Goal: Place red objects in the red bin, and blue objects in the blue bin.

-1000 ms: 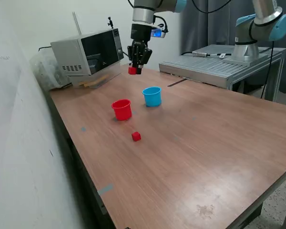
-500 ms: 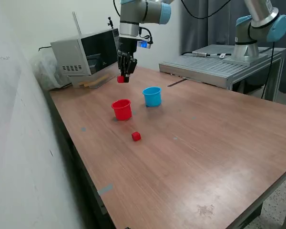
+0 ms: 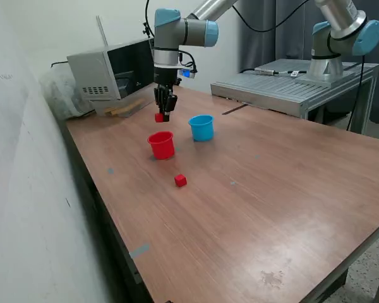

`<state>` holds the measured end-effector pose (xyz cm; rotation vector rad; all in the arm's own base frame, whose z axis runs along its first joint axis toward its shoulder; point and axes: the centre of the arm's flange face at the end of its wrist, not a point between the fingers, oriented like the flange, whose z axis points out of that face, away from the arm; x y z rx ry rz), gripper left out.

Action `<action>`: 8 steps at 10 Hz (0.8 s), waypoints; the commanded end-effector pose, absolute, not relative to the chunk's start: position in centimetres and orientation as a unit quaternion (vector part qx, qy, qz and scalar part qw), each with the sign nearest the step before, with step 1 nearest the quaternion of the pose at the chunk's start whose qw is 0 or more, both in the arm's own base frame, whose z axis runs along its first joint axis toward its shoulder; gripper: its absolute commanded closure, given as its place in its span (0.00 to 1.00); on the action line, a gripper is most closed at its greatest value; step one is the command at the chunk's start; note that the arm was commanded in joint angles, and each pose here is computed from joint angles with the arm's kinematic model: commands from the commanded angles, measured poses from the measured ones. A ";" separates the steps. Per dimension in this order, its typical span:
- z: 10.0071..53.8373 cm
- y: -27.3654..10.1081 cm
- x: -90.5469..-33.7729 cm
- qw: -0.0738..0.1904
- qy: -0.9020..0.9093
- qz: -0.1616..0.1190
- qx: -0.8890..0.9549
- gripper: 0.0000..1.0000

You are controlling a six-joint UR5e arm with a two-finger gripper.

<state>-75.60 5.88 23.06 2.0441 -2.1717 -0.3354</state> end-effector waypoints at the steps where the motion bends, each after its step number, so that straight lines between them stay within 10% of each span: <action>1: 20.7 8.6 -75.8 0.062 -0.733 -0.103 0.670 1.00; 8: 20.3 8.8 -75.8 0.062 -0.733 -0.100 0.670 1.00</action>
